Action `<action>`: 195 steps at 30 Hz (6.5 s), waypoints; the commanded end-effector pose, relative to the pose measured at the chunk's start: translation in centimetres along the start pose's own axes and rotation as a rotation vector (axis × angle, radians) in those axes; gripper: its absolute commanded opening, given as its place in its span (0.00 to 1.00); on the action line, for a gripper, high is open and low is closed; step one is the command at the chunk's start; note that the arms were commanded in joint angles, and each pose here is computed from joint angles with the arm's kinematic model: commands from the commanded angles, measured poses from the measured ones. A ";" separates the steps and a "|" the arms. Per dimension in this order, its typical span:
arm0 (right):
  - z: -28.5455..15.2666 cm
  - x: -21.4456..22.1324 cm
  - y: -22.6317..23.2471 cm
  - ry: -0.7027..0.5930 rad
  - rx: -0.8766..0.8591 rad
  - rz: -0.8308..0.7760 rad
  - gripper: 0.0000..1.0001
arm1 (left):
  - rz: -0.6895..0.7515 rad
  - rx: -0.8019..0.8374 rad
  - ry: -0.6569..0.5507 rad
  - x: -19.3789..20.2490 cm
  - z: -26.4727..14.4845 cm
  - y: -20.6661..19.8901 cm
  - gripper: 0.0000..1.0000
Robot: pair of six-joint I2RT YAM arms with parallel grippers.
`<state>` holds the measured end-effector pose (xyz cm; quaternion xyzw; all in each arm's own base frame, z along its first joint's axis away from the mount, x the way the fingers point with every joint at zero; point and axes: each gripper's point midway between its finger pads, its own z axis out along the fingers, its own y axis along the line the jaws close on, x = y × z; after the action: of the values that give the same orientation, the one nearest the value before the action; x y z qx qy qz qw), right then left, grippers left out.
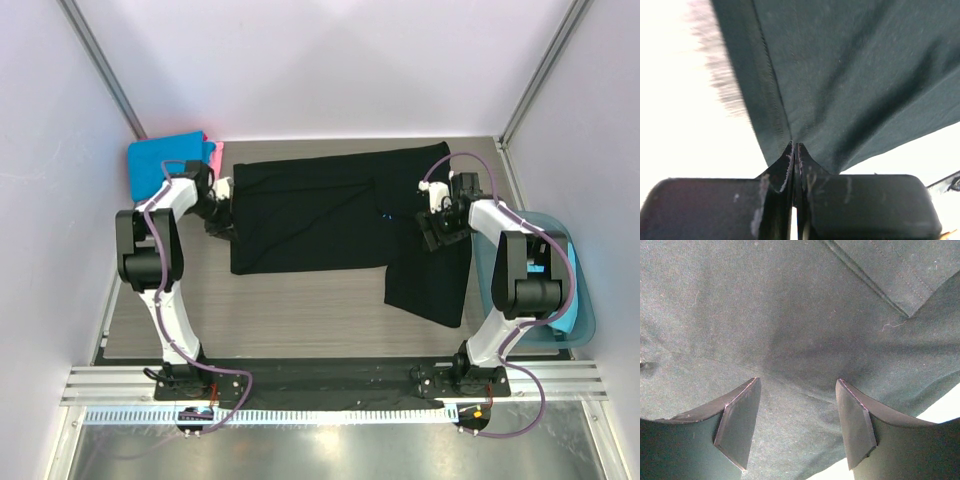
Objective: Fold and stack the t-shirts
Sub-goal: Fold the tshirt
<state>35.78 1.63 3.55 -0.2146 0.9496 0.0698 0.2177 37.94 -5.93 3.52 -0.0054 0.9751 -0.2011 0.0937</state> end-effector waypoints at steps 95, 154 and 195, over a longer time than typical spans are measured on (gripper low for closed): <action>-7.4 3.3 0.9 -0.054 0.022 -0.334 0.68 | 0.610 -0.154 -0.174 -2.1 -9.0 -2.5 0.43; -11.4 12.3 4.3 0.123 -0.073 -0.847 0.22 | 0.575 -0.190 0.022 7.2 -5.4 2.2 0.45; -6.9 17.9 6.6 0.226 -0.324 -0.913 0.09 | 0.438 -0.152 0.046 7.5 -2.7 2.4 0.46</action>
<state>14.82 -1.29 1.28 -0.6553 0.7471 0.0896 0.0660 30.27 -2.96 3.45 0.2112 0.9663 -0.0954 0.1116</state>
